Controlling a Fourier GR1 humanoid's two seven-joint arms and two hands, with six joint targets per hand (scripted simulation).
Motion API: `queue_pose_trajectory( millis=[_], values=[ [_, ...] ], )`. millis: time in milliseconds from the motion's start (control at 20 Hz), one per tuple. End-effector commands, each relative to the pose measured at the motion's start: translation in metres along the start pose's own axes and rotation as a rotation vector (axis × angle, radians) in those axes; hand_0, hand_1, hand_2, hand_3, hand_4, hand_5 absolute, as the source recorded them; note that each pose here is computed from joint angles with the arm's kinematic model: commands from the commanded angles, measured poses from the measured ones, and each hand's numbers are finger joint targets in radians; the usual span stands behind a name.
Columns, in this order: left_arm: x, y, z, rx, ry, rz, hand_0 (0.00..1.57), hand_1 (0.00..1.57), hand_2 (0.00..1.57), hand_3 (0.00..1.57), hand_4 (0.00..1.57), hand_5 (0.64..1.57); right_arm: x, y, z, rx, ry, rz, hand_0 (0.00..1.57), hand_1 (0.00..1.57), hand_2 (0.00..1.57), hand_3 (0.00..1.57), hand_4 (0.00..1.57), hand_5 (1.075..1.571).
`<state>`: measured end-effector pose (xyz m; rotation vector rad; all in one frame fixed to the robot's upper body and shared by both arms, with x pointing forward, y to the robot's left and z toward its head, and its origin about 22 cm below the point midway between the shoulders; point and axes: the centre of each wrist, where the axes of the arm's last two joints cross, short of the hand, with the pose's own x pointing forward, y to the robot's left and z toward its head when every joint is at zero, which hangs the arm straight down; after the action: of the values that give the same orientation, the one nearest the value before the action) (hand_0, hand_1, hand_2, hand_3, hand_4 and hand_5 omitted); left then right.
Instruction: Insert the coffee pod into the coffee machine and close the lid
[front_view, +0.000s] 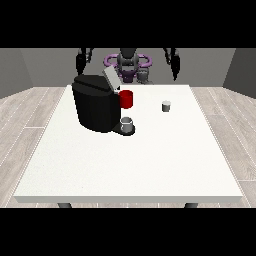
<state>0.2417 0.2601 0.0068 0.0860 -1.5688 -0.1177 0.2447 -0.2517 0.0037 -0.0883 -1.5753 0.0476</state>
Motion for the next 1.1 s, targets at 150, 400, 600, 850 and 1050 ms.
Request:
queue_pose_trajectory(
  millis=[150,400,600,850,1050],
  values=[
    [-0.003,0.011,0.015,-0.18,-0.054,-0.121,0.0,0.0,0.0,0.0,0.0,1.571,-0.016,-0.004,0.003,-0.02,0.051,-0.005,0.0,0.0,0.0,0.0,0.0,1.571],
    [-0.005,0.031,0.006,-0.212,-0.133,-0.319,0.0,0.0,0.0,0.0,0.0,1.571,-0.008,-0.006,0.0,-0.131,-0.019,0.136,0.0,0.0,0.0,0.0,0.0,1.571],
    [0.011,0.052,-0.013,-0.214,-0.086,-0.439,0.0,0.0,0.0,0.0,0.0,1.571,0.007,0.007,-0.015,-0.151,-0.039,0.168,0.0,0.0,0.0,0.0,0.0,1.571],
    [0.036,0.095,-0.052,-0.152,-0.017,-0.49,0.0,0.0,0.0,0.0,0.0,1.571,0.027,0.027,-0.021,-0.05,-0.1,0.13,0.0,0.0,0.0,0.0,0.0,1.571],
    [0.042,0.101,-0.062,-0.181,-0.017,-0.622,0.0,0.0,0.0,0.0,0.0,1.571,0.011,0.028,-0.022,-0.04,-0.123,0.102,0.0,0.0,0.0,0.0,0.0,1.571]
  ],
)
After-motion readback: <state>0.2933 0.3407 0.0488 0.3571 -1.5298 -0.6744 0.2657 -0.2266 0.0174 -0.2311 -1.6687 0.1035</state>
